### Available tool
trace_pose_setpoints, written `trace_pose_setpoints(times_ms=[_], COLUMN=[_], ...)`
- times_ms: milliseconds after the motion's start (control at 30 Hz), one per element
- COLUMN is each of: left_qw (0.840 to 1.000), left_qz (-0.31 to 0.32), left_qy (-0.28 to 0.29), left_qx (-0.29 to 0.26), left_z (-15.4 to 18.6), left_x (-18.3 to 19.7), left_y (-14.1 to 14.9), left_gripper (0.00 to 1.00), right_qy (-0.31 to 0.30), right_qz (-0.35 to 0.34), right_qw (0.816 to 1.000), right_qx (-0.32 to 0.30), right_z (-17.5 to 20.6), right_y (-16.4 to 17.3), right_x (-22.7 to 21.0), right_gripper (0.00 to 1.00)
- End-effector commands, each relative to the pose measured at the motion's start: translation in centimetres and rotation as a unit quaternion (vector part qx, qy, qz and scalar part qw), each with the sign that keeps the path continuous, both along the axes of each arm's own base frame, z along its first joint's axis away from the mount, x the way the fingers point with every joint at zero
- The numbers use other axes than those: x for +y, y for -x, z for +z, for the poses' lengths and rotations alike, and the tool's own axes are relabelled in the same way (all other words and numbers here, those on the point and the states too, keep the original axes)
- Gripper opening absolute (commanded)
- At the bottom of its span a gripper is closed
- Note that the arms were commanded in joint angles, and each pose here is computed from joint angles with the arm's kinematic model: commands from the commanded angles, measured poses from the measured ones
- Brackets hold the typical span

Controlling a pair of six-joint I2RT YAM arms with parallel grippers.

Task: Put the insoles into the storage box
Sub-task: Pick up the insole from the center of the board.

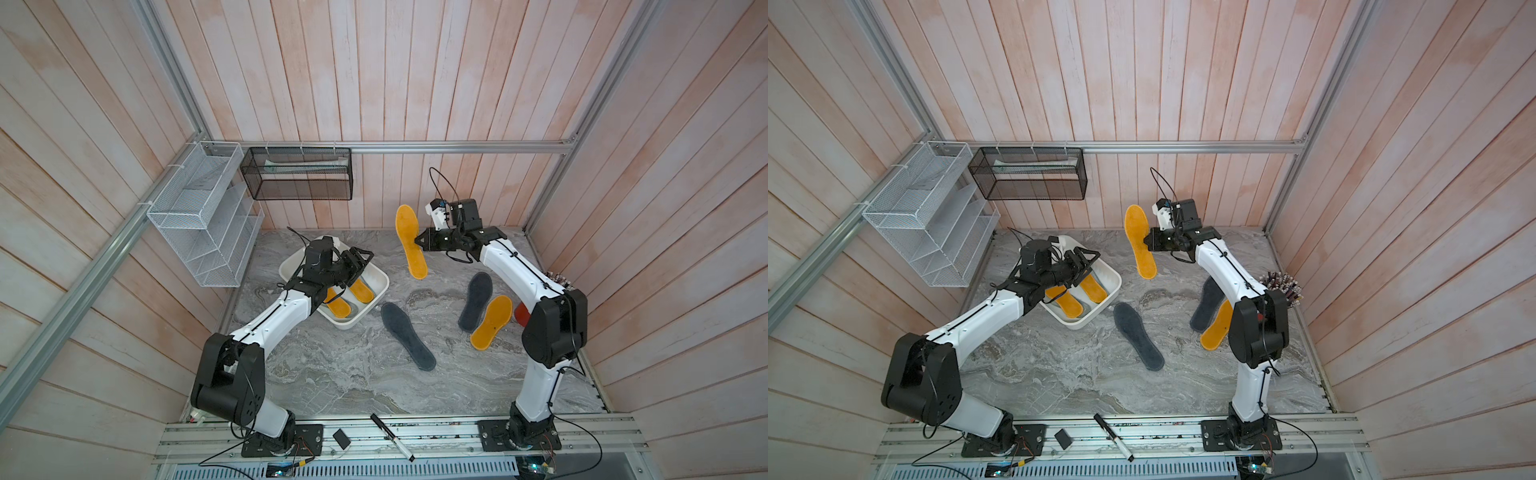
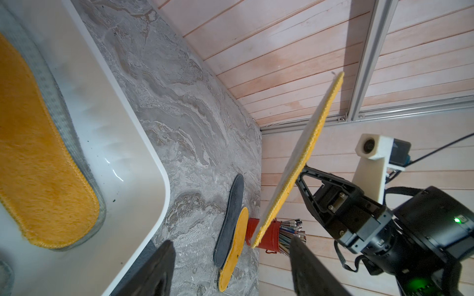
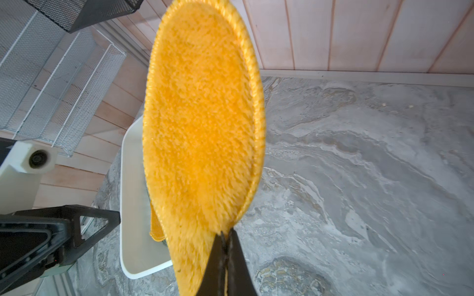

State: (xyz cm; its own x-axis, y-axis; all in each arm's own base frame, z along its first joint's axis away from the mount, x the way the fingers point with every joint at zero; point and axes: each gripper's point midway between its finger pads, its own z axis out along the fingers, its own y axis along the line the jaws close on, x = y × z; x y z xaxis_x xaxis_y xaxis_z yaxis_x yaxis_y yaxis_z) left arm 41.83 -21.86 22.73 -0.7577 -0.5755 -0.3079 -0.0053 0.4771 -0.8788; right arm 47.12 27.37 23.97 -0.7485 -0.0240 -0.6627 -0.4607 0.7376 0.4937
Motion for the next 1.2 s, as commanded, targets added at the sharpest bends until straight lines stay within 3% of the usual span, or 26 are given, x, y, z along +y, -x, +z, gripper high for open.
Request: trace_pose_setpoints(times_ms=[0, 233, 667, 1167], left_qw=[0.999, 0.994, 0.994, 0.992], left_qz=[-0.011, -0.032, -0.022, -0.037], left_qy=[-0.003, -0.057, -0.080, -0.085], left_qx=[-0.052, -0.090, -0.073, -0.086], left_z=[2.0, 3.0, 0.8, 1.4], left_x=[-1.5, -4.1, -4.2, -5.4], left_y=[-1.1, -2.8, -4.0, -4.5], left_gripper=[0.70, 0.69, 0.57, 0.39], right_qy=[-0.032, -0.024, -0.024, -0.027], right_qz=[0.034, 0.083, 0.102, 0.110], right_qw=[0.999, 0.996, 0.994, 0.993], right_qx=[0.024, 0.032, 0.026, 0.030], right_z=[0.8, 0.1, 0.4, 0.2], right_y=[1.0, 2.3, 3.3, 3.7], right_x=[2.2, 4.8, 5.5, 5.5], right_gripper=[0.00, 0.00, 0.00, 0.00])
